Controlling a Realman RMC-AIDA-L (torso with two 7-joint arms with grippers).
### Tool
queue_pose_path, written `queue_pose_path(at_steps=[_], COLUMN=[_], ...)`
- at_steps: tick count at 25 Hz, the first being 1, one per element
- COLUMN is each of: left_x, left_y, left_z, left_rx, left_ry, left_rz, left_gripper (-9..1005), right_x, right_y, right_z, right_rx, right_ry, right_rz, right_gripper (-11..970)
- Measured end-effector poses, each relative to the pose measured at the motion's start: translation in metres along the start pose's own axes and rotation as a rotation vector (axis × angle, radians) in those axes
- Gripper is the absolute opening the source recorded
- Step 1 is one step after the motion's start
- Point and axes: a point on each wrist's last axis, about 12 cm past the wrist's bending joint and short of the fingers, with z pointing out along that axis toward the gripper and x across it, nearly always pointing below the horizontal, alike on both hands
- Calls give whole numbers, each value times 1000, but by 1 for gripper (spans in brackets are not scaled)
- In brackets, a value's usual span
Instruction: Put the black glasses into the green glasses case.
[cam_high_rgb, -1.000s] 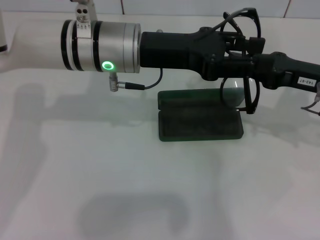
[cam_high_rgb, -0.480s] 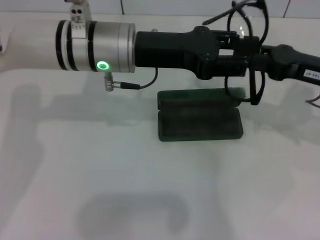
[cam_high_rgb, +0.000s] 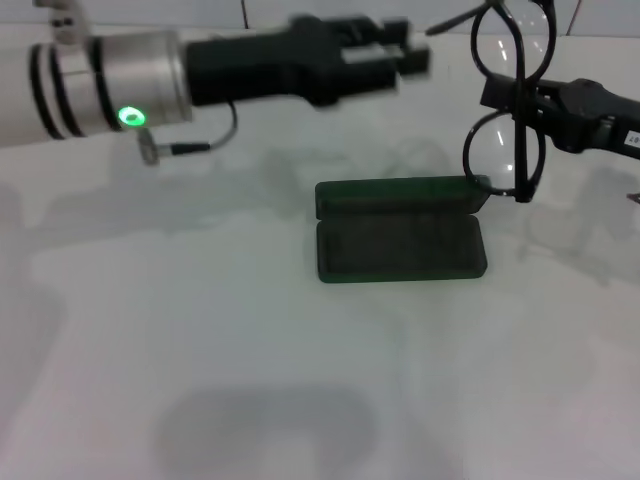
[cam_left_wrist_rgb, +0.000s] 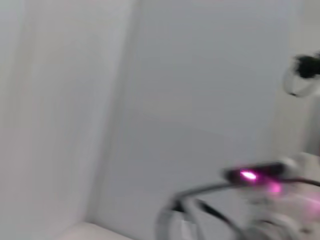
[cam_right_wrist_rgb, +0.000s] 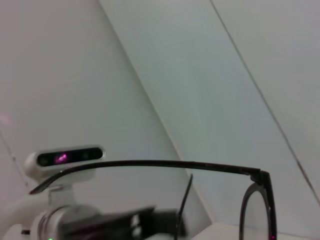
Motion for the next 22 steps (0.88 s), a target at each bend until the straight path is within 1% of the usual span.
queue_pose_path(at_steps=[3, 4, 5, 7, 9, 11, 12, 13, 16, 18, 22], left_x=[-3, -5, -7, -10, -13, -17, -19, -19, -22, -23, -21], left_y=[6, 7, 7, 5, 3, -2, -7, -7, -11, -13, -16], left_z=[-17, -22, -26, -29, -26, -18, -7, -7, 10, 21, 39], left_rx=[-98, -120, -136, -145, -114, -45, 30, 30, 121, 164, 206], left_ry=[-114, -159, -200, -251, -264, -246, -201, -201, -99, -33, 67], left_rz=[30, 50, 70, 101, 120, 131, 125, 125, 79, 50, 20], left_gripper=[556, 556, 556, 556, 556, 556, 556, 556, 556, 556, 556], right_x=[1, 3, 3, 5, 5, 5, 5, 5, 4, 4, 2], right_y=[-1, -1, -1, 0, -1, -2, -3, -4, -5, -5, -7], right_z=[-4, -4, -4, -1, 3, 6, 8, 9, 11, 11, 10], right_rx=[-8, -15, -15, -25, -28, -24, -20, -16, -6, -4, 5], right_ry=[40, 79, 79, 125, 159, 179, 186, 189, 190, 190, 188], right_rz=[-5, -4, -4, 2, 12, 19, 20, 19, 15, 13, 7], right_gripper=[95, 95, 95, 95, 95, 95, 95, 95, 95, 95, 95])
